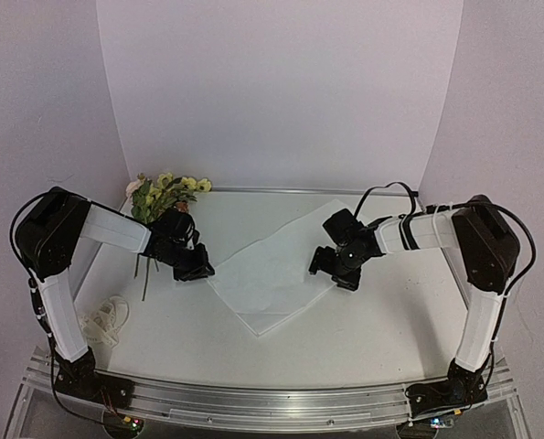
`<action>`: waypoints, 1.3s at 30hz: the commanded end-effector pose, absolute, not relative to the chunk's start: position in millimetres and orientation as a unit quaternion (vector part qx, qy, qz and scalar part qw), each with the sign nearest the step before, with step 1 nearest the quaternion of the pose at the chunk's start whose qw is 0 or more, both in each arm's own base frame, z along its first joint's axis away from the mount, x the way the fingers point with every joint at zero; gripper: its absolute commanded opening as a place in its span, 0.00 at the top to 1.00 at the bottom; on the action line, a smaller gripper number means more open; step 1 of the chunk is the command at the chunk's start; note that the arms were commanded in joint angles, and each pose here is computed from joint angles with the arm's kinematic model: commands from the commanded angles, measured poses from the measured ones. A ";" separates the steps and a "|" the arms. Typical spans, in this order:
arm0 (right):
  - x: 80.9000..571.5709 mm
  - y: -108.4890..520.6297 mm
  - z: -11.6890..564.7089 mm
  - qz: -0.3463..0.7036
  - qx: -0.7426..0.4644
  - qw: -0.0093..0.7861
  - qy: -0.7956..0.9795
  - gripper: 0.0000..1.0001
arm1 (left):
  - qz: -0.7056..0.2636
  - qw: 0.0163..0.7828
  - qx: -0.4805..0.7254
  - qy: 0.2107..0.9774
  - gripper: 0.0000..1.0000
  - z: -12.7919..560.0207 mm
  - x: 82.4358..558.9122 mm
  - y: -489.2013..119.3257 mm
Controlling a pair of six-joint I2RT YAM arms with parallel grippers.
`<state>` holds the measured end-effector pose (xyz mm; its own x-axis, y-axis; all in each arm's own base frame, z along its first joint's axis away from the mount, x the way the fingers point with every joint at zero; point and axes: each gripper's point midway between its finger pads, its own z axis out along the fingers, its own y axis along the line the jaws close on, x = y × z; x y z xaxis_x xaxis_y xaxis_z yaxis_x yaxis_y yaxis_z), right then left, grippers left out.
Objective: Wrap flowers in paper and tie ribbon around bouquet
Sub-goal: Pick up the corner of the folded wrapping paper at the center of the board.
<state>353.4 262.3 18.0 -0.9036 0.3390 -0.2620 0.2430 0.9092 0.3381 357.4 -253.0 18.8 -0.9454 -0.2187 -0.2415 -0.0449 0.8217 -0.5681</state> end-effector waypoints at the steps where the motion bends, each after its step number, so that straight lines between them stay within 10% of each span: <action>1: 324.0 240.4 -27.8 0.088 0.163 0.091 0.978 0.13 | -0.303 0.178 -0.079 0.933 0.99 39.1 370.2 -254.3; 22: 385.0 364.3 6.1 0.223 0.161 0.079 0.958 0.17 | -0.495 0.351 0.149 0.780 1.00 270.1 262.1 -274.4; 39: 377.7 326.5 96.0 0.261 0.164 0.165 0.937 0.09 | -0.492 0.233 0.198 0.815 1.00 176.0 235.6 -370.9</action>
<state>376.7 336.9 42.7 -0.9230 0.3556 -0.1468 0.2498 0.8442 0.4743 228.6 -346.9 154.2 -0.8556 0.1057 -0.5067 0.4898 0.4814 -0.7268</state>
